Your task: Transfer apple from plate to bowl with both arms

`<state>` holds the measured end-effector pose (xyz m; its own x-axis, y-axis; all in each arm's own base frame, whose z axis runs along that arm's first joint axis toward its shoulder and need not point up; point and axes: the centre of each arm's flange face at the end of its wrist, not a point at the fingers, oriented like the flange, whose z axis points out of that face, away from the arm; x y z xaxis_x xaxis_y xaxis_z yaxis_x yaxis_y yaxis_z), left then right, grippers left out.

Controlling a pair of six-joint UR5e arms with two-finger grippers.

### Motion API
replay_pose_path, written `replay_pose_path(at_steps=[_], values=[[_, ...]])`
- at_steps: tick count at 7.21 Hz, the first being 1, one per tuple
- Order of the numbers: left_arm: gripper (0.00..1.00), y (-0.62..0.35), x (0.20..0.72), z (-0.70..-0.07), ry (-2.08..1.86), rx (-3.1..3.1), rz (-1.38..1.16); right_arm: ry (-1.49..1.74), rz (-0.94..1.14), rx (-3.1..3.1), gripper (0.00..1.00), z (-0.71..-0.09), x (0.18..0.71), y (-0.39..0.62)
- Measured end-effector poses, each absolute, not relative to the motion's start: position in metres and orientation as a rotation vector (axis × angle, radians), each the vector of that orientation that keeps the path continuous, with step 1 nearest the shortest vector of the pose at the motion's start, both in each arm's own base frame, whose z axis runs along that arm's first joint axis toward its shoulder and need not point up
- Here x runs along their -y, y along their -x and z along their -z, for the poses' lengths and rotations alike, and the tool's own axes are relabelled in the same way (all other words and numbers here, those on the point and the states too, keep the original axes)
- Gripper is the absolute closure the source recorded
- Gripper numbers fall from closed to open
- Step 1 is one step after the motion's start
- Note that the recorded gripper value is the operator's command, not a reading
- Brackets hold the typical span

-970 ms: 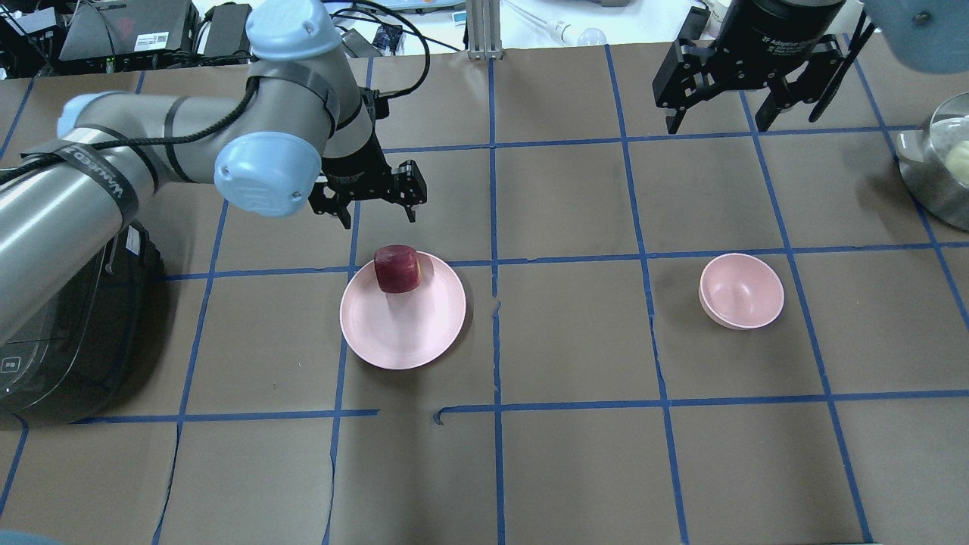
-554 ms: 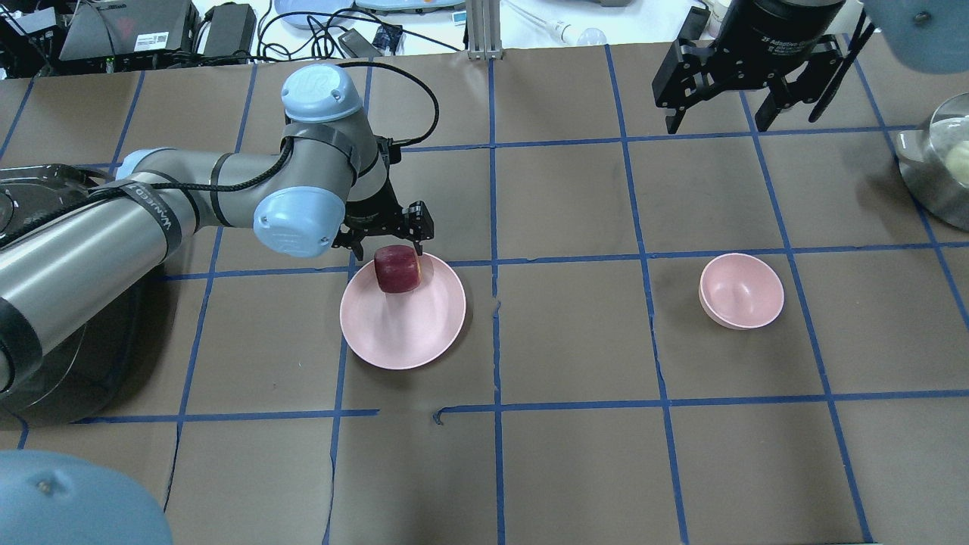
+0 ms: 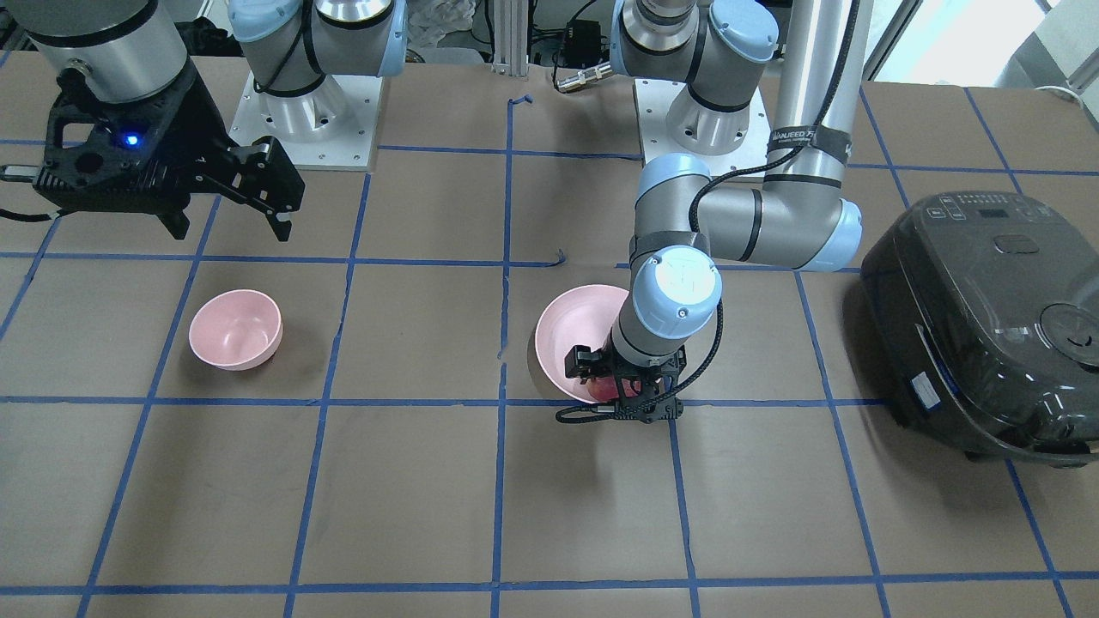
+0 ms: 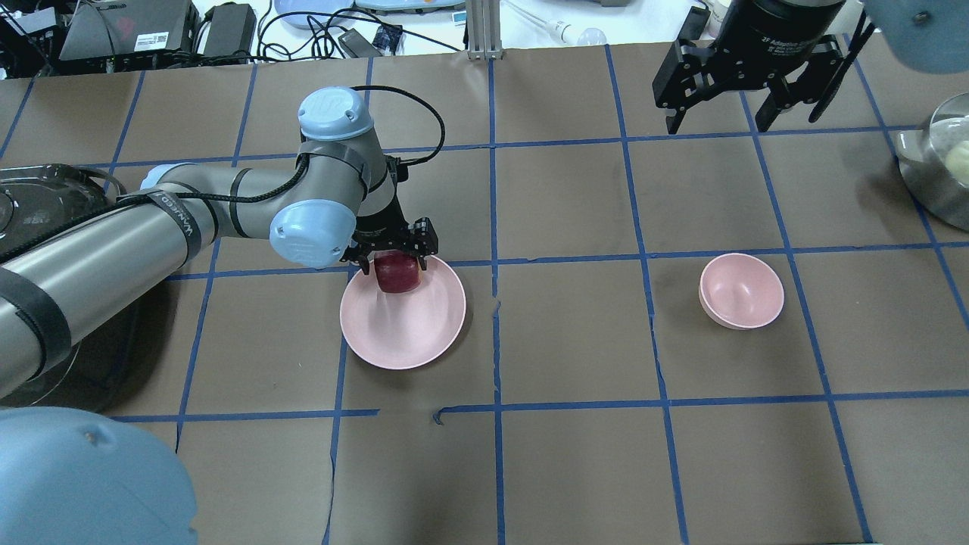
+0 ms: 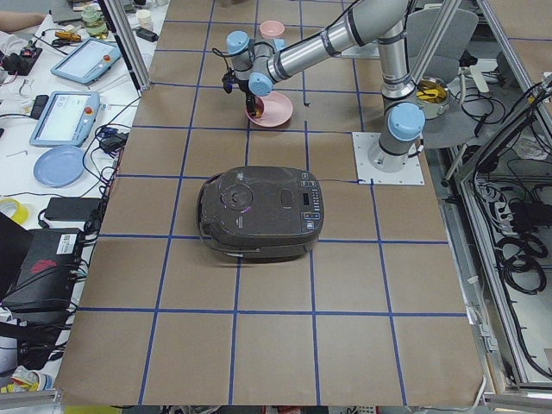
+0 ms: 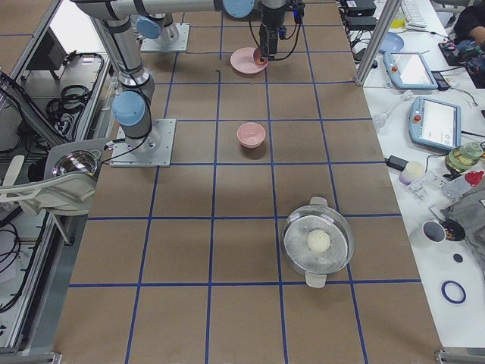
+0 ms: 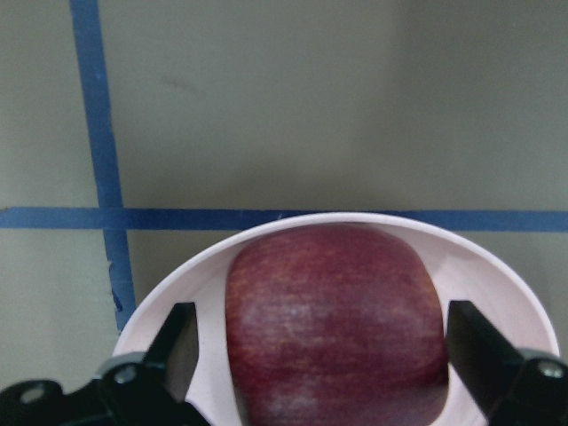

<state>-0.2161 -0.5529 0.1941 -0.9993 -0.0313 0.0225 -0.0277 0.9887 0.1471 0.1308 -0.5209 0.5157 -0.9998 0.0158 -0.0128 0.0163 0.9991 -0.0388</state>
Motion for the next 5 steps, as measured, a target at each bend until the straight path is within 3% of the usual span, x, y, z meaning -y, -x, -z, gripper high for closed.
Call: replay_pose_path(at_steps=[1, 5], values=[[1.00, 0.216, 0.551, -0.192, -0.043, 3.105, 0.238, -0.027, 0.061, -3.128, 0.00, -0.516, 0.521, -0.131], [1.00, 0.224, 0.546, -0.250, -0.038, 3.072, 0.156, -0.027, 0.057, -3.132, 0.00, -0.515, 0.521, -0.130]])
